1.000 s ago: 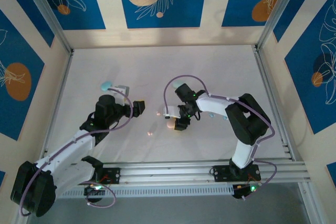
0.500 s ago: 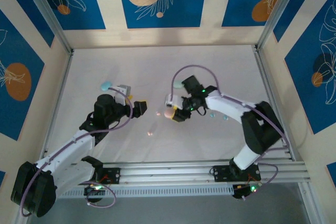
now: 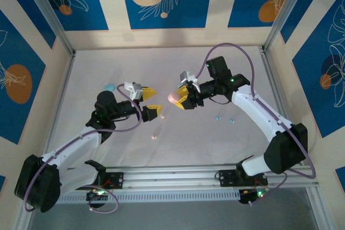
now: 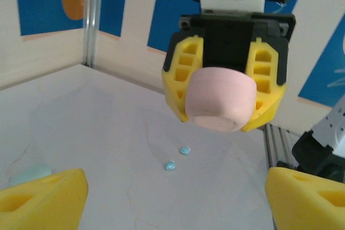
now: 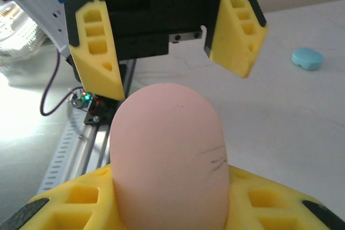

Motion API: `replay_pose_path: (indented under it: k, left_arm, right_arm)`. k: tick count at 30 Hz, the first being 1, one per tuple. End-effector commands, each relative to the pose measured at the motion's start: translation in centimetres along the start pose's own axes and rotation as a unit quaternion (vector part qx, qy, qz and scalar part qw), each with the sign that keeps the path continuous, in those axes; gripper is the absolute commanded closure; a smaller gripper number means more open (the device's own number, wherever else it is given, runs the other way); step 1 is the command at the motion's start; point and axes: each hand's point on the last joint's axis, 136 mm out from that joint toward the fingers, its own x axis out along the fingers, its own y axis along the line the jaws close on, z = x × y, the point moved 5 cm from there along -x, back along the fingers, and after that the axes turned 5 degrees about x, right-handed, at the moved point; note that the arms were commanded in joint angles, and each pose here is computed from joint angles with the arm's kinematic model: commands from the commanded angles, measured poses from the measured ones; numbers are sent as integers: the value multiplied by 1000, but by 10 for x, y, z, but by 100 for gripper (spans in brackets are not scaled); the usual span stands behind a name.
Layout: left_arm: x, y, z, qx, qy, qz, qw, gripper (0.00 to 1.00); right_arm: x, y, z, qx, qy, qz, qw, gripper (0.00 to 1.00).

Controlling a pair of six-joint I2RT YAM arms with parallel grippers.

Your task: Insert the wireless bluetooth earbuds into the charging case

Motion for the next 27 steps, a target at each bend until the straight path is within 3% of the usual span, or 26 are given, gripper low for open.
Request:
replay_pose_path:
  k: [1, 13, 20, 27]
  left_arm:
    - [8, -15, 20, 63, -6, -49, 997, 15]
    - [35, -23, 24, 82, 17, -69, 994, 20]
    - [43, -22, 26, 77, 19, -79, 994, 37]
    - [50, -24, 24, 70, 27, -90, 993, 46]
  right_arm:
    - [-5, 12, 10, 8, -15, 31, 999, 67]
    - [1, 11, 9, -11, -2, 21, 1000, 67]
    - [2, 9, 10, -19, -2, 15, 1000, 67]
    - [2, 8, 10, -26, -1, 7, 1000, 67]
